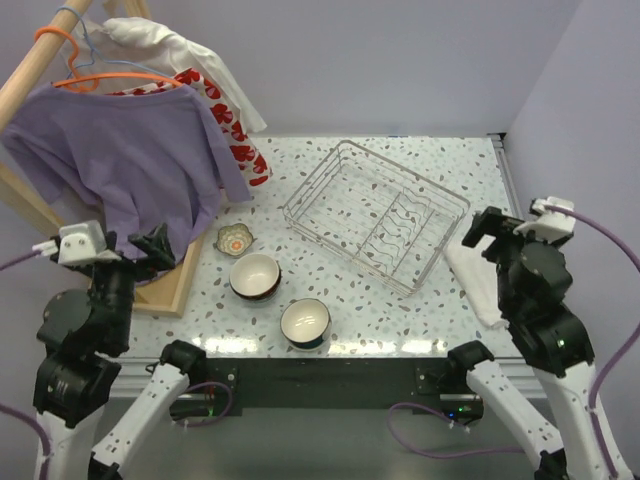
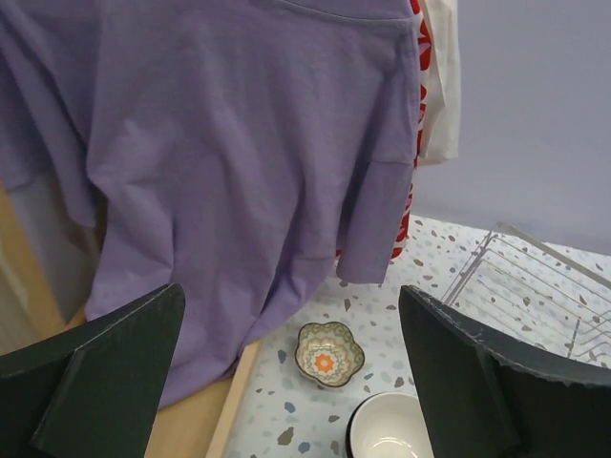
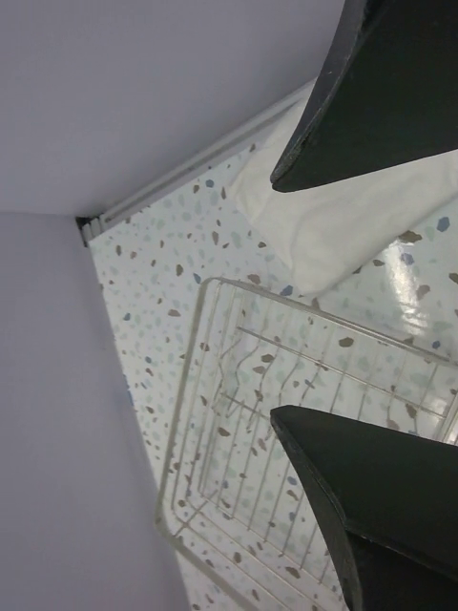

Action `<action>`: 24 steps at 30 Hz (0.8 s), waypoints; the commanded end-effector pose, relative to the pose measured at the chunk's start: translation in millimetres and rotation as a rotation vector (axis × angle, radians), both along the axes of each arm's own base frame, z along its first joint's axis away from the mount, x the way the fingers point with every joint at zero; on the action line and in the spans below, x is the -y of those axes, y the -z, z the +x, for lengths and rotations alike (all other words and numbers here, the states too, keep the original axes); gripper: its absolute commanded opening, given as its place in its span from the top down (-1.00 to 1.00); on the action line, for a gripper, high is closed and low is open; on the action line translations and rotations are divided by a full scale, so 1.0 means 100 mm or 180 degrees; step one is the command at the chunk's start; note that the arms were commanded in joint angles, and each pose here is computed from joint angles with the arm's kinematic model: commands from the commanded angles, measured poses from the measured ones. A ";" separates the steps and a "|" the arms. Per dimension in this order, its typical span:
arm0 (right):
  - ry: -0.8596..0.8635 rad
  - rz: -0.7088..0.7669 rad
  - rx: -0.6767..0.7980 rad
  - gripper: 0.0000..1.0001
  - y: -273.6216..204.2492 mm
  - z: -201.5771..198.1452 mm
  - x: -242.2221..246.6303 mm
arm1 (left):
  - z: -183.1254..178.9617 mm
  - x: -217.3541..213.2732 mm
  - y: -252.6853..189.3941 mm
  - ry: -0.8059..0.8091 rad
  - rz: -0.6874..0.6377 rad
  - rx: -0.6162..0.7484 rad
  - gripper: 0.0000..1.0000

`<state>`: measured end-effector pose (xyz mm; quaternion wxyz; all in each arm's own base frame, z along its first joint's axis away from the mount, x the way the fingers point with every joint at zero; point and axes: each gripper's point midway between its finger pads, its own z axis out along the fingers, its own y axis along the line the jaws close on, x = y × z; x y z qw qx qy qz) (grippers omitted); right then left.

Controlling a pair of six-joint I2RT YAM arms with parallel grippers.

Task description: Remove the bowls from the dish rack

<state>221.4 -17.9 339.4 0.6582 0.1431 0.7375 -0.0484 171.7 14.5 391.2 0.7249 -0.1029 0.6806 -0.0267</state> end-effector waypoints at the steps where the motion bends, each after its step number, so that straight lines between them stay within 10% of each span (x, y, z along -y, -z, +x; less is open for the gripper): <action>1: 0.0215 -0.0118 0.0322 -0.97 -0.08 -0.15 0.20 | -0.25 -0.24 -0.03 -0.0244 0.0059 0.0417 -1.00; 24: 0.0335 -0.0040 0.0909 -0.97 0.12 -0.50 0.39 | -0.71 -0.51 0.05 -0.0453 -0.0063 0.1116 -1.00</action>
